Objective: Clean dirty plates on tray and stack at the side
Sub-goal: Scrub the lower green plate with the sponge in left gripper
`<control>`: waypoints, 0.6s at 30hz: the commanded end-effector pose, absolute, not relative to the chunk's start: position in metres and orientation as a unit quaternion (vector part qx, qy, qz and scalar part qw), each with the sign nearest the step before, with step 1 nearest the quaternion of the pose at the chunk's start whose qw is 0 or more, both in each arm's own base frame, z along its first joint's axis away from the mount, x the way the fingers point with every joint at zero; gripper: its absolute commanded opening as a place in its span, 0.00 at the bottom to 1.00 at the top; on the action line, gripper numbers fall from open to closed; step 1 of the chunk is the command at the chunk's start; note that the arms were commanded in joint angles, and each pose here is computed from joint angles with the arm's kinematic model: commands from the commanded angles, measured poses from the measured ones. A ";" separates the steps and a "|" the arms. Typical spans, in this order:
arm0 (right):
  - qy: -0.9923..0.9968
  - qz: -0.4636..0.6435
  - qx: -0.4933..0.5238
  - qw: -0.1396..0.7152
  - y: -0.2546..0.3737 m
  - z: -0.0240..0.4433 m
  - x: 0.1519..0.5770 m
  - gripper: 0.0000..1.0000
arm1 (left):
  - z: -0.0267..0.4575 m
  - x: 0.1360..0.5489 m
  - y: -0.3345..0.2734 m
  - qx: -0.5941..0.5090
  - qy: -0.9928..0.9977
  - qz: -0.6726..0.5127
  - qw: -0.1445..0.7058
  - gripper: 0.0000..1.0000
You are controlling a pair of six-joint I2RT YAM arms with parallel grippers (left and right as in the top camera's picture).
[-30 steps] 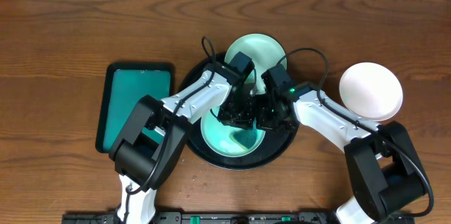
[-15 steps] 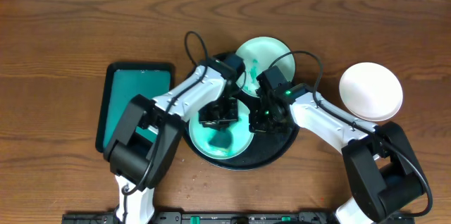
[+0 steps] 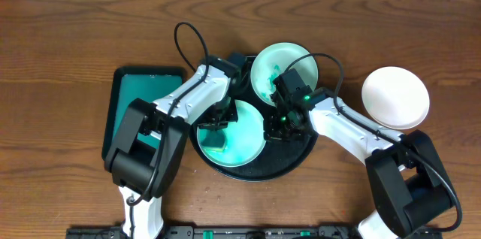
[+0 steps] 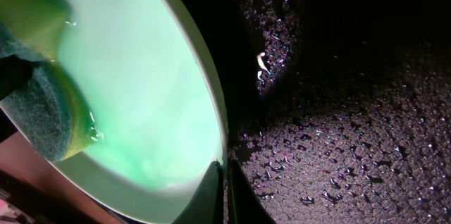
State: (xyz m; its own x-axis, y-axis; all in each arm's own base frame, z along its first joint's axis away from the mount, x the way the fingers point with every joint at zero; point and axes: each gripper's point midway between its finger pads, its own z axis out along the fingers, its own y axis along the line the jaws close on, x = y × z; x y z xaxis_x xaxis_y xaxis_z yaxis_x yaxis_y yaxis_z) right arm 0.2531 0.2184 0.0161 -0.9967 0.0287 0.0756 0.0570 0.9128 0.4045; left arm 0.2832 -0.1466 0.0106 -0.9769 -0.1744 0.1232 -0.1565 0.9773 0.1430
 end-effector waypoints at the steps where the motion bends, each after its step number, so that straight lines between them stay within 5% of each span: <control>1: -0.988 -0.152 -0.033 0.020 0.194 0.005 0.256 0.02 | -0.015 0.276 -0.146 0.026 -0.993 -0.016 0.116 0.07; 8: -0.988 -0.151 -0.033 0.021 0.194 0.005 0.256 0.02 | 0.011 0.259 -0.231 -0.047 -0.952 0.247 0.174 0.07; 18: -0.987 -0.157 -0.029 0.009 0.196 0.006 0.261 0.02 | 0.036 0.252 -0.260 -0.059 -0.912 0.354 0.198 0.07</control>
State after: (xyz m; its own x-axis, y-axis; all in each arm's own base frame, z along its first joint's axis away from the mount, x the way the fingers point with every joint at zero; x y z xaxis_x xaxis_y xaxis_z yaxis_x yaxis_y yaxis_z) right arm 0.2587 0.2029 0.0110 -0.9970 0.0580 0.0517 0.0722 0.9380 0.3391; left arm 0.2689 -0.2351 0.0229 -0.9453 0.1728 0.2768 -0.0020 0.8452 -0.5345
